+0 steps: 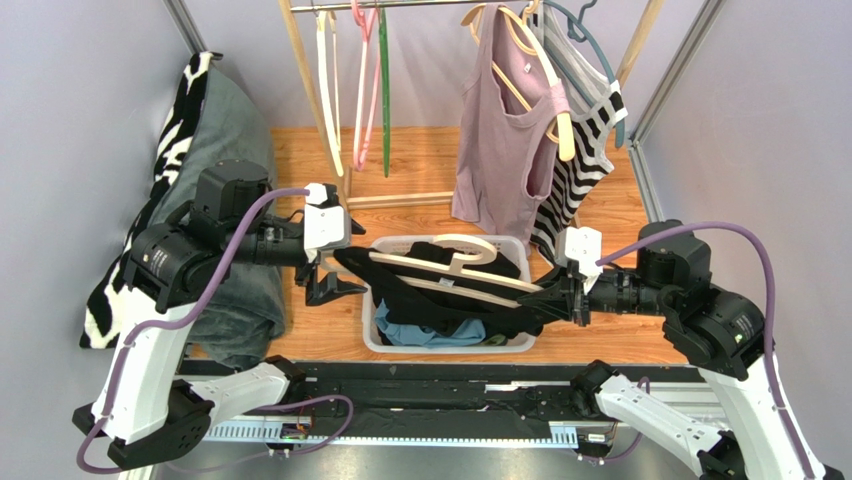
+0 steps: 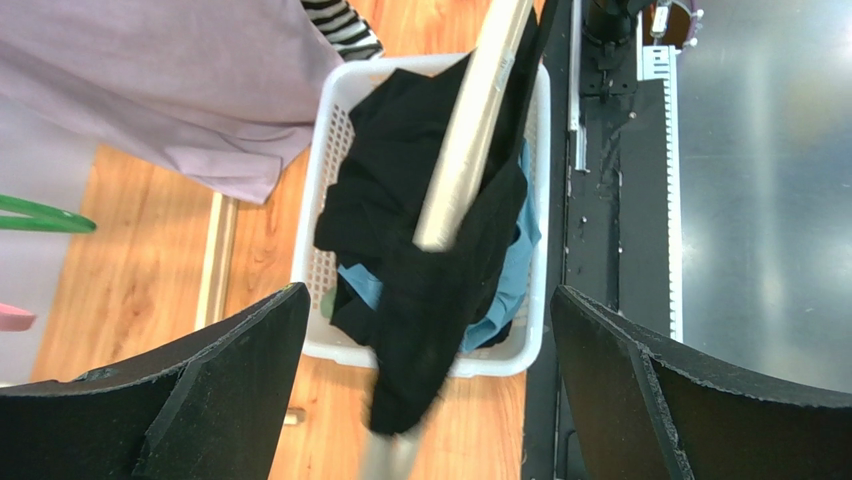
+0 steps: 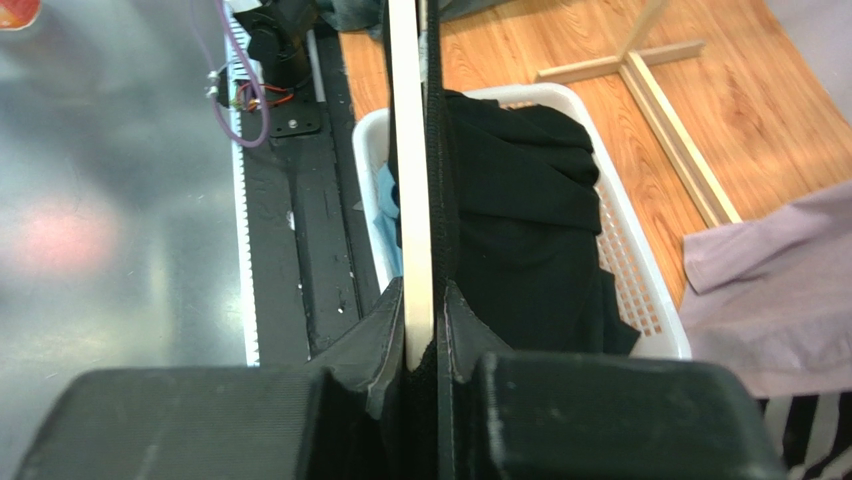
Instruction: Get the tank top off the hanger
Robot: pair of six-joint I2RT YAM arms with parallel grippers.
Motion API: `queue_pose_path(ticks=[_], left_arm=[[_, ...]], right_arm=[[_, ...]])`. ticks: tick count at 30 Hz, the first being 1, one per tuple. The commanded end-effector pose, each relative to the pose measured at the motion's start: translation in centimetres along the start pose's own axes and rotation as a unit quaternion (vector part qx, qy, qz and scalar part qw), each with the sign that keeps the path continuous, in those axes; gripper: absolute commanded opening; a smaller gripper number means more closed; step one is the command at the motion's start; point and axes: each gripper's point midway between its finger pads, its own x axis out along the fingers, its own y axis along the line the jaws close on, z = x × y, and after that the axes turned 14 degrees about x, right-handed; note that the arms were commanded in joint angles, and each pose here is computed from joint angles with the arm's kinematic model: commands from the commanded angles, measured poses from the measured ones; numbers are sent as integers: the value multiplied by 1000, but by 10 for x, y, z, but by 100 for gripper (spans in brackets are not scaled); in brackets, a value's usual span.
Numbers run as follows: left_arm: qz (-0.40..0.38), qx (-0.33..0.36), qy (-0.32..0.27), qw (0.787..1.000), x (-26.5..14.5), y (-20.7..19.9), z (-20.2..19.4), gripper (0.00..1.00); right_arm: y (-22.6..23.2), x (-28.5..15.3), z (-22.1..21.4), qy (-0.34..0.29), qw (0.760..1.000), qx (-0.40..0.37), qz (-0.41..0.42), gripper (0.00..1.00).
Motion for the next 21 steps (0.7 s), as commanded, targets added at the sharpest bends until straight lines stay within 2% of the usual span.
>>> queue_pose_path(ticks=[1,2,5,9,11,21], left_arm=[[-10,19,-14,1000,1,-1,5,99],[-11,18,-15,1000,1,1,6,99],[-24,11,-22,999,3,-2,9,89],[-46,-1,-25,999,6,-12,5,70],[-58,-7,-33,998,5,-19,6,67],[-103,-50,-61,992,8,-43,8,74]], right_arm=[[-2,13,17,-18,998,-49,17,0],[0,17,15,-10,998,-50,25,0],[0,24,14,2,998,-54,24,0],[3,30,22,-2,998,-63,27,0],[4,32,28,-6,997,-70,27,0],[1,53,47,14,996,-90,25,0]])
